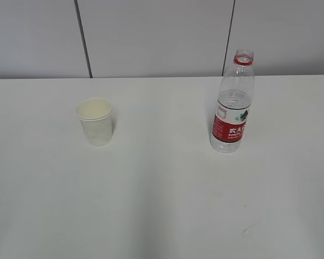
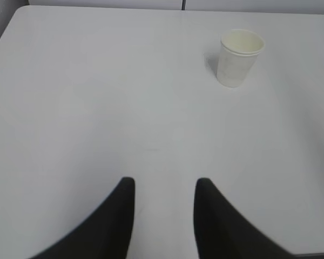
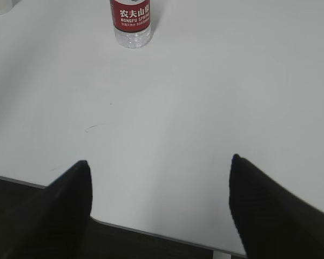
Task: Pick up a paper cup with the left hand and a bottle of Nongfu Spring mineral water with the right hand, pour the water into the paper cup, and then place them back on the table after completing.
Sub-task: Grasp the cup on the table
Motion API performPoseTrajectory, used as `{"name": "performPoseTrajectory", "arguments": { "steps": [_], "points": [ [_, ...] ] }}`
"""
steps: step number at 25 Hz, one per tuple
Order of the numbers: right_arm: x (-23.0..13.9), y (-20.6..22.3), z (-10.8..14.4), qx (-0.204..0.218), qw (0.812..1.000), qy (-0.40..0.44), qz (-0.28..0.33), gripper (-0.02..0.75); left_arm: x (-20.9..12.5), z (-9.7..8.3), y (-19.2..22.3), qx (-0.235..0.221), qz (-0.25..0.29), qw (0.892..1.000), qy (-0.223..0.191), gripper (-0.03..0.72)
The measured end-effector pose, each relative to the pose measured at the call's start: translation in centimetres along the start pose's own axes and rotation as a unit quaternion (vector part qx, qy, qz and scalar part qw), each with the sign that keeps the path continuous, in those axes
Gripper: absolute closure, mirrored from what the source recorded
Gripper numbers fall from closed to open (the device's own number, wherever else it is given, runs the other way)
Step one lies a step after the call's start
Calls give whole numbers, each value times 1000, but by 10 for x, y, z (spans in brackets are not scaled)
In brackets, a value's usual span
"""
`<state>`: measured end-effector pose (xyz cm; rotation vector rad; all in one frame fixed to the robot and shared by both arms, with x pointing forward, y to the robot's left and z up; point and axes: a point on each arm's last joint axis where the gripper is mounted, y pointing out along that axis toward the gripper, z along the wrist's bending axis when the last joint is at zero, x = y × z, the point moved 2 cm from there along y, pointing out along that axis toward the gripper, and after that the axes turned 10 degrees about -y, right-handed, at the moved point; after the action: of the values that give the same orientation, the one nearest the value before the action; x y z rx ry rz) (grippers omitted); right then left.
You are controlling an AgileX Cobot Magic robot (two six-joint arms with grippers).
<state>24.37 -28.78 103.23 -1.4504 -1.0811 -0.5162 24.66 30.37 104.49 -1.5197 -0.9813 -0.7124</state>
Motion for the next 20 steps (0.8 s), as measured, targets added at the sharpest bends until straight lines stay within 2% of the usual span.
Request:
{"name": "performPoseTrajectory", "arguments": {
  "steps": [3, 9, 13, 20],
  "points": [
    [1, -1, -1, -3, 1000, -1, -5, 151, 0, 0, 0, -1, 0, 1000, 0, 448],
    [36, -7, -12, -28, 997, 0, -73, 150, 11, 1, 5, 15, 1, 1000, 8, 448],
    [64, 7, -23, -38, 995, 5, -93, 150, 40, -5, 15, 9, -52, 998, 17, 448],
    [102, 44, -41, -57, 990, 17, -130, 151, 90, -24, 53, -42, -136, 990, 9, 448]
  ]
}}
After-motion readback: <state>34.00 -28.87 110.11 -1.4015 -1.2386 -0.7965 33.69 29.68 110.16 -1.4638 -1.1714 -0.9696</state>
